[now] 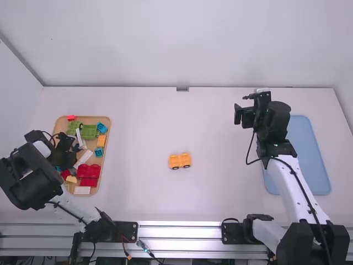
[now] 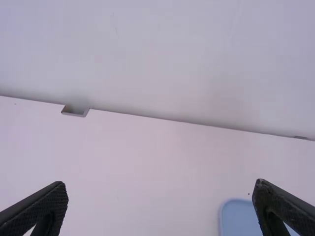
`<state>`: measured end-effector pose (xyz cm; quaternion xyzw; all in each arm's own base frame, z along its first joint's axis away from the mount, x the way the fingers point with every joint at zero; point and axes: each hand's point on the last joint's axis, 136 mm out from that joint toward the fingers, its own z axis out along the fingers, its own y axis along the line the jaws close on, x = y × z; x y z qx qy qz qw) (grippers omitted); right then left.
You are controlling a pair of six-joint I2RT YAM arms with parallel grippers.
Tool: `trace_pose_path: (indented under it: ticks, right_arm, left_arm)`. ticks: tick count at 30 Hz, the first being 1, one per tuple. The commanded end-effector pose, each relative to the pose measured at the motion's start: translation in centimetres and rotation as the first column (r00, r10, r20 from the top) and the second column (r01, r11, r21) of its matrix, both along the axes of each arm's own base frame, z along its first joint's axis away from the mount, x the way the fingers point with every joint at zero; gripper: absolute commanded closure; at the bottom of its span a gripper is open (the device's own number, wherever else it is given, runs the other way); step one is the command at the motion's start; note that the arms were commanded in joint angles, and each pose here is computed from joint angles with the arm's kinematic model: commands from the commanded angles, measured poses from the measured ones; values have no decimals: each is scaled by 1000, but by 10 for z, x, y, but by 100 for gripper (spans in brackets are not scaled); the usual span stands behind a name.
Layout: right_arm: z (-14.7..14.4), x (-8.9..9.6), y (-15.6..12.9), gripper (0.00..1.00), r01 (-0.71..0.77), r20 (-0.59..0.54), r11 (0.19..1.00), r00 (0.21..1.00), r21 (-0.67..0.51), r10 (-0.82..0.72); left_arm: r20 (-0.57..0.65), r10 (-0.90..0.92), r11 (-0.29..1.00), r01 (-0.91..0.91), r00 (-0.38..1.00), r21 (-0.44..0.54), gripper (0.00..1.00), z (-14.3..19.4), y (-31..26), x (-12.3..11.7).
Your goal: Assemble lego blocks to make yellow taxi
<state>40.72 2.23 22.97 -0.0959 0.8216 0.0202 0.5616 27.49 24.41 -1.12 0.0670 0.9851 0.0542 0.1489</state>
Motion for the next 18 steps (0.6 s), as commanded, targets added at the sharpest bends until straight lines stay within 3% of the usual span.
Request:
trace_pose_path:
  ticks: [1, 9, 10, 18]
  right_arm:
    - [17, 6, 1, 1, -2, 37, 1000, 999, 1, 2]
    - [17, 6, 1, 1, -2, 34, 1000, 999, 1, 2]
    - [17, 6, 1, 1, -2, 34, 1000, 999, 1, 2]
    - [22, 7, 1, 1, 18, 47, 998, 999, 63, -21]
  left_arm:
    - [-26, 1, 999, -2, 1000, -47, 61, -12, -12, -11]
    - [-3, 1, 998, -1, 1000, -62, 77, -10, -15, -6]
    - [4, 21, 998, -21, 1000, -67, 83, -8, -14, -4]
    - [83, 266, 960, -256, 960, -113, 90, 21, 6, 19]
